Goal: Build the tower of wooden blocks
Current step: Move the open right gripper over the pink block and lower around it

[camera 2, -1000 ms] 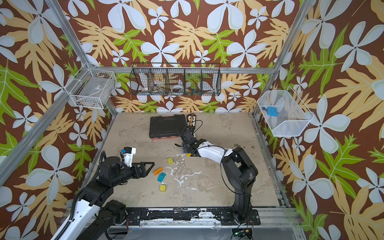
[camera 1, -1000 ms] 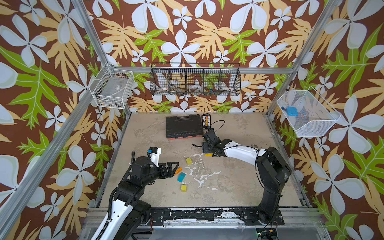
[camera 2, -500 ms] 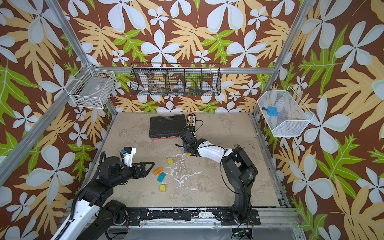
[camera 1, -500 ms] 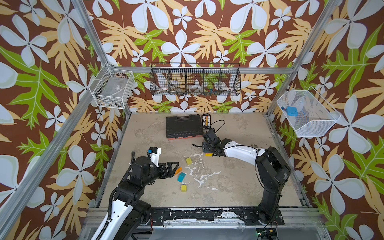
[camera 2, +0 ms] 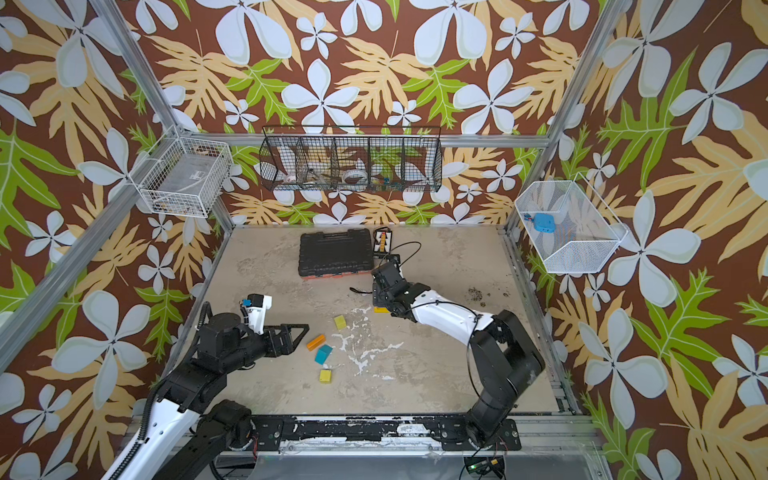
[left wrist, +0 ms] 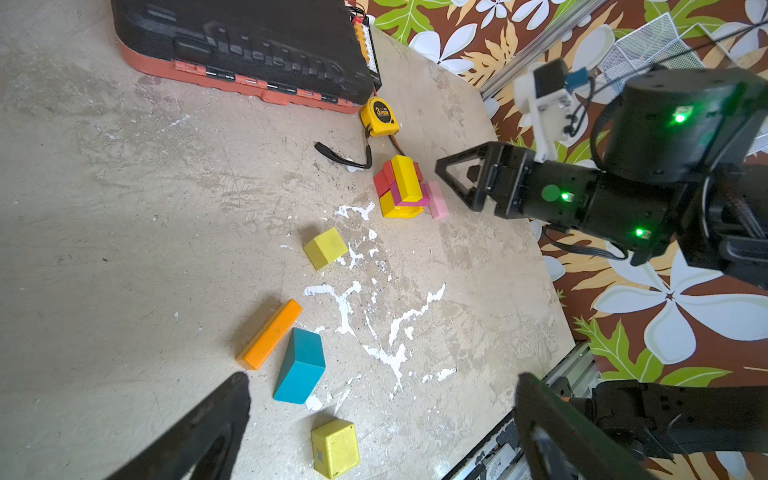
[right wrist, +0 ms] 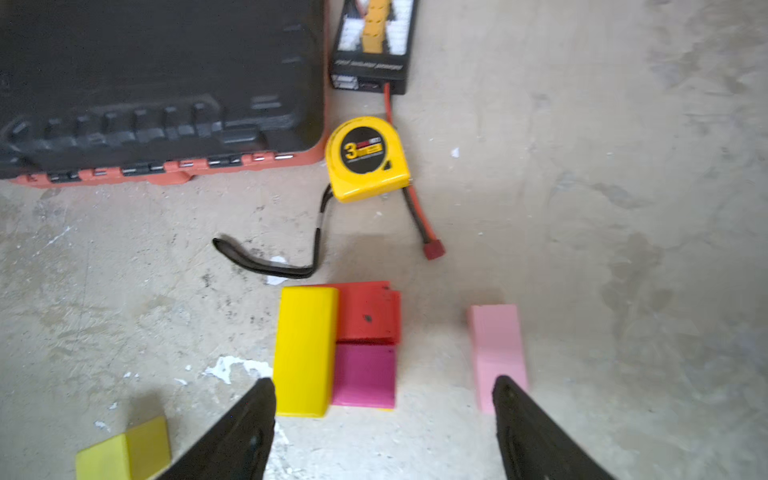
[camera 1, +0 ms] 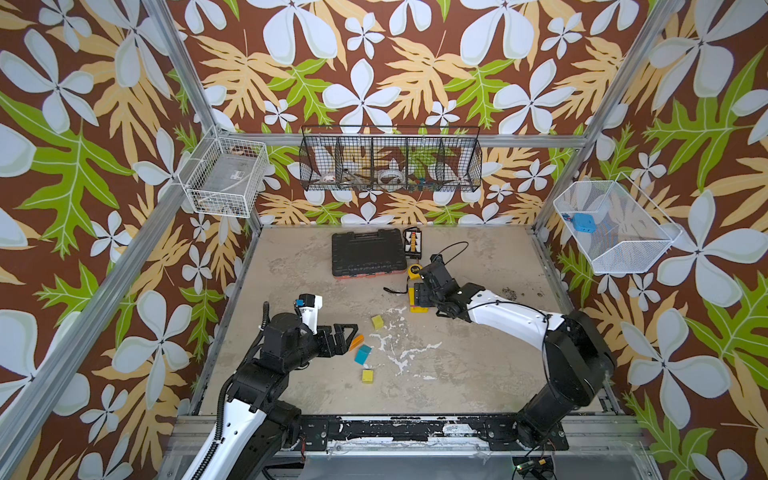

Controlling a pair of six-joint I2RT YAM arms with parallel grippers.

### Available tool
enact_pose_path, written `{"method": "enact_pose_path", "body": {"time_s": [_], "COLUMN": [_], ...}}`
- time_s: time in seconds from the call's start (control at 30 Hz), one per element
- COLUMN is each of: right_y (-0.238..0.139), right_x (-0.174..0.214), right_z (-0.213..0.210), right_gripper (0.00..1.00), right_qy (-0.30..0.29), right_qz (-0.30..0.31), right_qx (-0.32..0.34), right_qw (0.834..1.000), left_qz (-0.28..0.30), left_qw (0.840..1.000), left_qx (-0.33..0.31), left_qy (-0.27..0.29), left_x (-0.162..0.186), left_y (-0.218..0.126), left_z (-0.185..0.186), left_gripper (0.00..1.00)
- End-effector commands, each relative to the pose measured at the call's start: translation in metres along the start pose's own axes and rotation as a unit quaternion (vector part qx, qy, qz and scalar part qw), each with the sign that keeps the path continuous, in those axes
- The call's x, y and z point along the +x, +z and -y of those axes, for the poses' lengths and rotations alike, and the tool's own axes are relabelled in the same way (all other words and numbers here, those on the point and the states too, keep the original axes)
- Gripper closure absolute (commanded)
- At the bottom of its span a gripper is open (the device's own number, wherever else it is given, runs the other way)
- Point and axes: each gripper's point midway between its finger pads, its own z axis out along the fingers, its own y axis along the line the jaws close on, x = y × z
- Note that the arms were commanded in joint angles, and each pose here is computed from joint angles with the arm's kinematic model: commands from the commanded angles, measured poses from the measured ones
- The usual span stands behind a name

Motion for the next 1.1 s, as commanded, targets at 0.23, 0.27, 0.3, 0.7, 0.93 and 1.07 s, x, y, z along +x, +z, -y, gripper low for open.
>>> {"method": "enact_pose_path", "body": {"time_s": [0.23,0.27,0.3,0.7,0.93,1.07], "right_y": [0.026,0.031,0.036,0.067,0.069,0.07], "right_x": [0.038,0.041,0.044,0.064,0.065,0.063], "right_z": [0.053,0.051,0.049,0.039,0.039,0.039], "right_gripper": [0.35,0.37,0.38,0.36,0.42,0.45], "right_qy": [0.057,0.052,0.048,0.027,0.024,0.023], "right_qz": [-0.021,-0.029,-0.038,-0.085,-0.089,-0.088], "right_qx": [0.012,0.011,0.011,0.007,0.009,0.013], "right_qw": [0.998,0.998,0.998,0.996,0.996,0.996], "left_qz": [0.009,0.009,0.01,0.009,0.009,0.009], "left_qw": [1.0,1.0,1.0,1.0,1.0,1.0], "left_qx": [0.009,0.009,0.008,0.007,0.008,0.008], "left_qy": [0.008,0.008,0.007,0.007,0.008,0.008], "left_x": [-0.004,-0.004,-0.005,-0.004,-0.004,-0.004], "left_y": [0.0,0.0,0.0,0.001,0.0,0.0], "left_z": [0.004,0.004,0.004,0.003,0.003,0.003], "left_gripper": [0.0,0.0,0.0,0.0,0.0,0.0]}}
